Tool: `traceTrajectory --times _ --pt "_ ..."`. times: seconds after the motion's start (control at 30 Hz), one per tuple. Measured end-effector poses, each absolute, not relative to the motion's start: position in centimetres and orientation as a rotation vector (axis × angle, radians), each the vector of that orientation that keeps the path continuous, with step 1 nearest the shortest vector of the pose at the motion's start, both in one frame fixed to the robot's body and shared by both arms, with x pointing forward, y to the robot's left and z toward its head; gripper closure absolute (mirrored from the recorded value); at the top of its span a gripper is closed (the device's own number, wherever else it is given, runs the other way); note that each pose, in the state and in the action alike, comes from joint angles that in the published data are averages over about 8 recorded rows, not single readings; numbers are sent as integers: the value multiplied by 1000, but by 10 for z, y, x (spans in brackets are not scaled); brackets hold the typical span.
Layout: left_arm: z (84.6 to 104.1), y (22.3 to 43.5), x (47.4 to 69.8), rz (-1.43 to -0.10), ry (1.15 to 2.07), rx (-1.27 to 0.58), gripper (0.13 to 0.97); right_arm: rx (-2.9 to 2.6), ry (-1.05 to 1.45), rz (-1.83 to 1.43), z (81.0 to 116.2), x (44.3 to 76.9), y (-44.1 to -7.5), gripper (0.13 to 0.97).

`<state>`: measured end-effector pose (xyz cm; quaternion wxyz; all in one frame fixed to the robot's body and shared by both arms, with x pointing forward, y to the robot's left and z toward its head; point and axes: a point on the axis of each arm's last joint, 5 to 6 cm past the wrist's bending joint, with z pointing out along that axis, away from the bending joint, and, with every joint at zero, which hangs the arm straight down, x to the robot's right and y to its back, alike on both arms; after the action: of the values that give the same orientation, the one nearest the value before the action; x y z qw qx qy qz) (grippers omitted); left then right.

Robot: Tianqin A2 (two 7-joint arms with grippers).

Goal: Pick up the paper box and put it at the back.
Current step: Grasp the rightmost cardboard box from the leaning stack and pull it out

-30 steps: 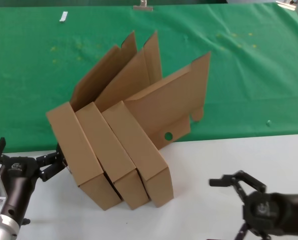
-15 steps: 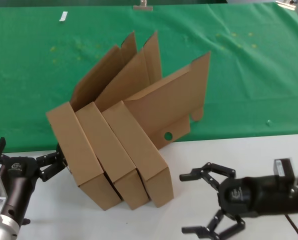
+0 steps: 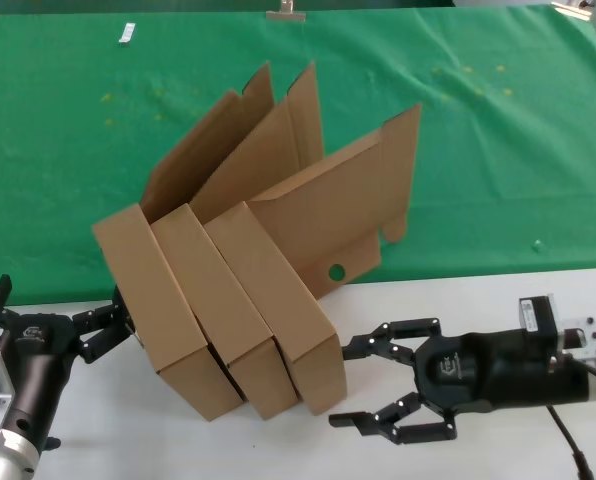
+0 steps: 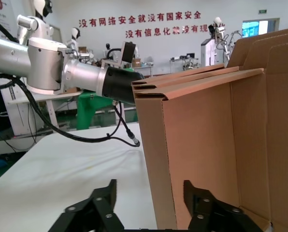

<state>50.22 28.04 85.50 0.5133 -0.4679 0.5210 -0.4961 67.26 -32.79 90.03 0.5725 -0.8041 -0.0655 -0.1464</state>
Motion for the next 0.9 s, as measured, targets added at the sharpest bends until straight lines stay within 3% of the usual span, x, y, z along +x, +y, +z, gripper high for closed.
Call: traceTrajectory --times 0.43,0.73,0.9 --pt "855 280 502 -1193 1253 -1125 132 -1889 -165 -361 902 676 -326 761" --pt "855 280 502 -1193 1253 -1125 132 -1885 -170 -365 903 671 -334 883" --pt "855 280 502 -1193 1253 -1125 132 -1871 -173 -377 904 666 -340 910"
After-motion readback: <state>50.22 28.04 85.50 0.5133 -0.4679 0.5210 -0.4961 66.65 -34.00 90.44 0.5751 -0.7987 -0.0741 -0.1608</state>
